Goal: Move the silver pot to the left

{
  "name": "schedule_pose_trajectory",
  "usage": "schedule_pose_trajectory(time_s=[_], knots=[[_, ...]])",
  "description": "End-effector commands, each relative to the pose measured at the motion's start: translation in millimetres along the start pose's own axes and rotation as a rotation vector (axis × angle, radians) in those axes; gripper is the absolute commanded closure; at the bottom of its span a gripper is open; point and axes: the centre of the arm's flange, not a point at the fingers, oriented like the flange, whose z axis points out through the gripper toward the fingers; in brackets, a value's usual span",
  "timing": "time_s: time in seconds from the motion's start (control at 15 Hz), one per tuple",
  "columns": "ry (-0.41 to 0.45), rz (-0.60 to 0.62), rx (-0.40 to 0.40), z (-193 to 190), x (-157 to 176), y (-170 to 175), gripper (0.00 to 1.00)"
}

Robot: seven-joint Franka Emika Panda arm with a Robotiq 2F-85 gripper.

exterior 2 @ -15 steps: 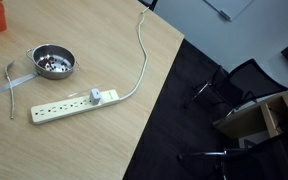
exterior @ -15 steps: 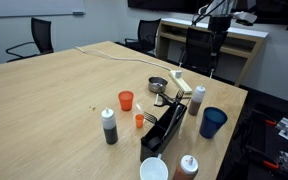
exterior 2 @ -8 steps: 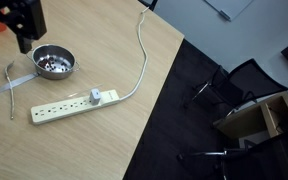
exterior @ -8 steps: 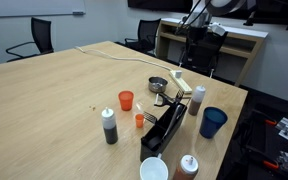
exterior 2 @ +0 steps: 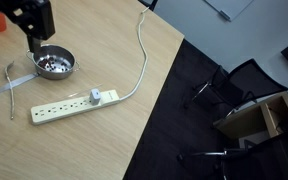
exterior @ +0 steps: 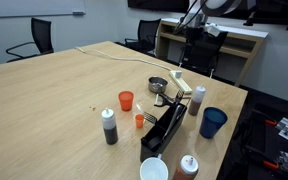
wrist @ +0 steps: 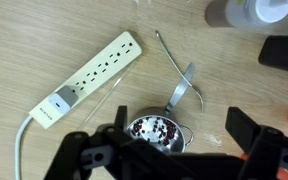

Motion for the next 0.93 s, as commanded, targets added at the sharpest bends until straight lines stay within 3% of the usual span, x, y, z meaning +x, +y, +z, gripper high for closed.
schedule_pose_trajectory(time_s=[0.0,0.4,0.67,0.8,0.87], knots=[[0.003,0.004,-0.01,1,1,0,0.0],[0.063,0.236,0.014,40,30,18,0.0],[0.162,0.354,0.134,77,49,28,0.0],[0.198,0.384,0.115,88,58,35,0.0],[0.16,0.36,0.101,85,47,28,0.0]])
